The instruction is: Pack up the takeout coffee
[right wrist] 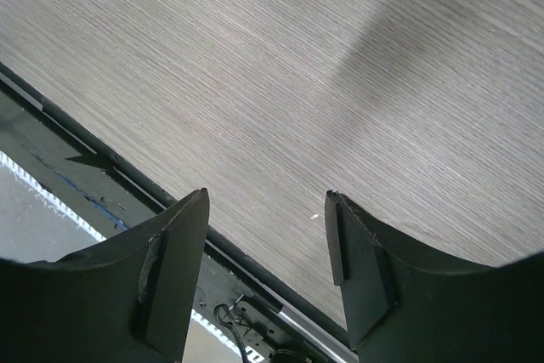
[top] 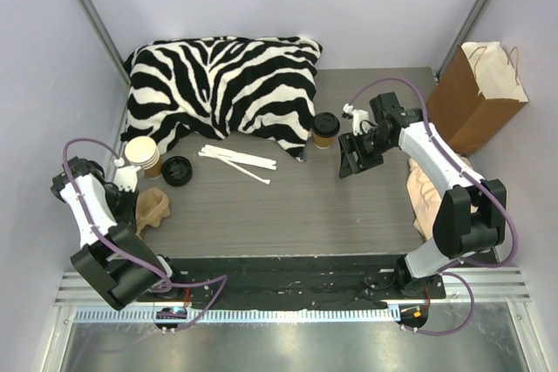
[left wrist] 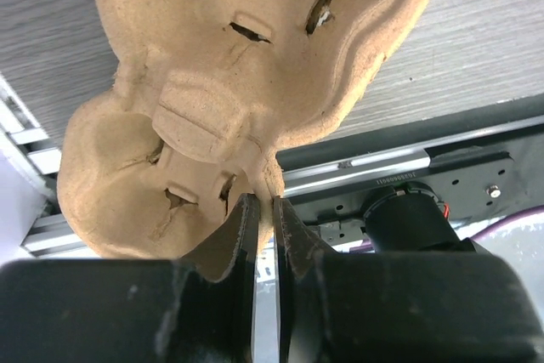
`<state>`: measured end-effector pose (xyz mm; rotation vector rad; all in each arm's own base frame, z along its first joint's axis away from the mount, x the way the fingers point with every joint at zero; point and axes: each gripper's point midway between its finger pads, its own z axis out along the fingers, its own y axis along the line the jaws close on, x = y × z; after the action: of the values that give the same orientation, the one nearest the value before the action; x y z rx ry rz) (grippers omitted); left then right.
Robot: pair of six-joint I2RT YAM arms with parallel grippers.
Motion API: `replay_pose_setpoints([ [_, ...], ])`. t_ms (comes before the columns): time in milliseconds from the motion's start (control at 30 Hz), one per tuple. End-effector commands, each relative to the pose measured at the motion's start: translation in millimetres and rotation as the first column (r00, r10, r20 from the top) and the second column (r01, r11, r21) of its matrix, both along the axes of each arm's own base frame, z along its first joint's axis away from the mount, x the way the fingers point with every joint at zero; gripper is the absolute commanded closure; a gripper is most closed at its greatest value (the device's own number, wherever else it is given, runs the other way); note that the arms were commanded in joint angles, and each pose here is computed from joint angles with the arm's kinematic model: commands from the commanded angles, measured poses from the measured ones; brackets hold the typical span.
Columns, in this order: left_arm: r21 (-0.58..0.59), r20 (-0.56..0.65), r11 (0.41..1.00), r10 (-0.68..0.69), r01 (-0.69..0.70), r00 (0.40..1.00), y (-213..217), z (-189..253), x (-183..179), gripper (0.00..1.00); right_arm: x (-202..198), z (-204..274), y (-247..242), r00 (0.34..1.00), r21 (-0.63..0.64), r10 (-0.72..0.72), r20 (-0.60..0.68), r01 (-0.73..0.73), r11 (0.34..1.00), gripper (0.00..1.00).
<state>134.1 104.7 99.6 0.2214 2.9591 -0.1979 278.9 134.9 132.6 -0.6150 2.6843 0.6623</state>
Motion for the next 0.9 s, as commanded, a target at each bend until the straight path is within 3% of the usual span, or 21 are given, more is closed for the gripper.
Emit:
replay_pose_setpoints([
  [0,0.076,0.1,0.997,0.017,-0.025,0.995,9,16,11,1.0,12,18,9,0.999,0.045,0.022,0.049,-0.024,0.999,0.36],
  [500,0.196,0.281,0.98,-0.08,0.025,0.956,4,18,16,1.0,4,34,34,0.985,0.077,0.143,0.098,-0.151,0.986,0.38],
  [867,0.196,0.319,0.978,-0.137,0.076,0.938,-5,14,16,1.0,27,86,151,0.922,0.167,0.273,0.274,-0.325,0.931,0.4],
])
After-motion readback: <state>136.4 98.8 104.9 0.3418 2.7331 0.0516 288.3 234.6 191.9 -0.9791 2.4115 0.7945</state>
